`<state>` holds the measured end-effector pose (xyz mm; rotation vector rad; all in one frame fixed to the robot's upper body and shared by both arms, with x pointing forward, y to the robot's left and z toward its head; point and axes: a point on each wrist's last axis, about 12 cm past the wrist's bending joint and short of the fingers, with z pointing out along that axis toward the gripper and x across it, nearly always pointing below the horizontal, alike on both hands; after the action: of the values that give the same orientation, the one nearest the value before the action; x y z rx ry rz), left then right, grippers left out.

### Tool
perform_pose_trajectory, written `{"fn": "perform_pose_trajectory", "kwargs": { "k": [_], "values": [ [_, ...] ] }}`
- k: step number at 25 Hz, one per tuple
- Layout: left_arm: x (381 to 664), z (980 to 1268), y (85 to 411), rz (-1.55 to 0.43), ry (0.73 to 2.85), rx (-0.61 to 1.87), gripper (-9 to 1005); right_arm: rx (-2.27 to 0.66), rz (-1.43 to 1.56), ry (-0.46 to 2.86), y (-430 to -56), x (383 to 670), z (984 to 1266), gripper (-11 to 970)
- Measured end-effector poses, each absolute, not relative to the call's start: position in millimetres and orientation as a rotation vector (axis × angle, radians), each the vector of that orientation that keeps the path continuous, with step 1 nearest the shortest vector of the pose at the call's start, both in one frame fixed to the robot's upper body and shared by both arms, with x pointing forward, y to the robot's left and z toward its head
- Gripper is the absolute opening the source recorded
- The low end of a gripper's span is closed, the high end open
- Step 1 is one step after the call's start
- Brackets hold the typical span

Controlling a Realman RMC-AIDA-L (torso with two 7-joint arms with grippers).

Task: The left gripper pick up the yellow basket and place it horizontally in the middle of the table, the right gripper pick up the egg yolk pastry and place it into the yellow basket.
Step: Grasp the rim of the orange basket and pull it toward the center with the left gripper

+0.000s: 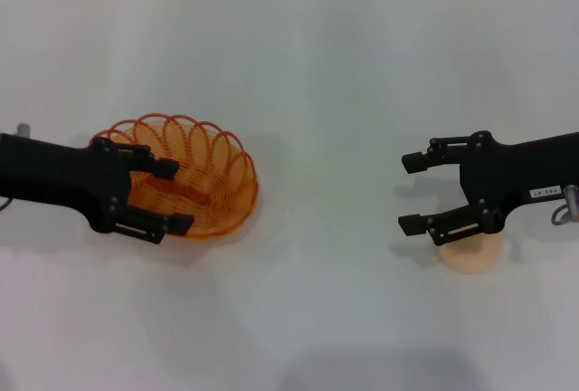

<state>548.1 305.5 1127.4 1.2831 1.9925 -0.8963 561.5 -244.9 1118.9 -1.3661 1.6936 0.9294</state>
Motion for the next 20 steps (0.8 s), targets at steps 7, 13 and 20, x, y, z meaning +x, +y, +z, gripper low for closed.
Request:
{"fn": "perform_pose_trajectory", "kwargs": {
  "k": [7, 13, 20],
  "values": [
    [544, 1163, 316, -0.836, 2.163, 1.035, 857, -1.367, 0.915, 1.691, -249, 558, 1116, 855],
    [554, 1184, 334, -0.741, 2.408, 0.752, 853, -1.369, 0.92, 1.681, -247, 555, 1115, 854],
    [573, 1184, 337, -0.55, 2.592, 0.614, 848, -1.384, 0.92, 1.663, -243, 552, 1113, 854]
  ]
}}
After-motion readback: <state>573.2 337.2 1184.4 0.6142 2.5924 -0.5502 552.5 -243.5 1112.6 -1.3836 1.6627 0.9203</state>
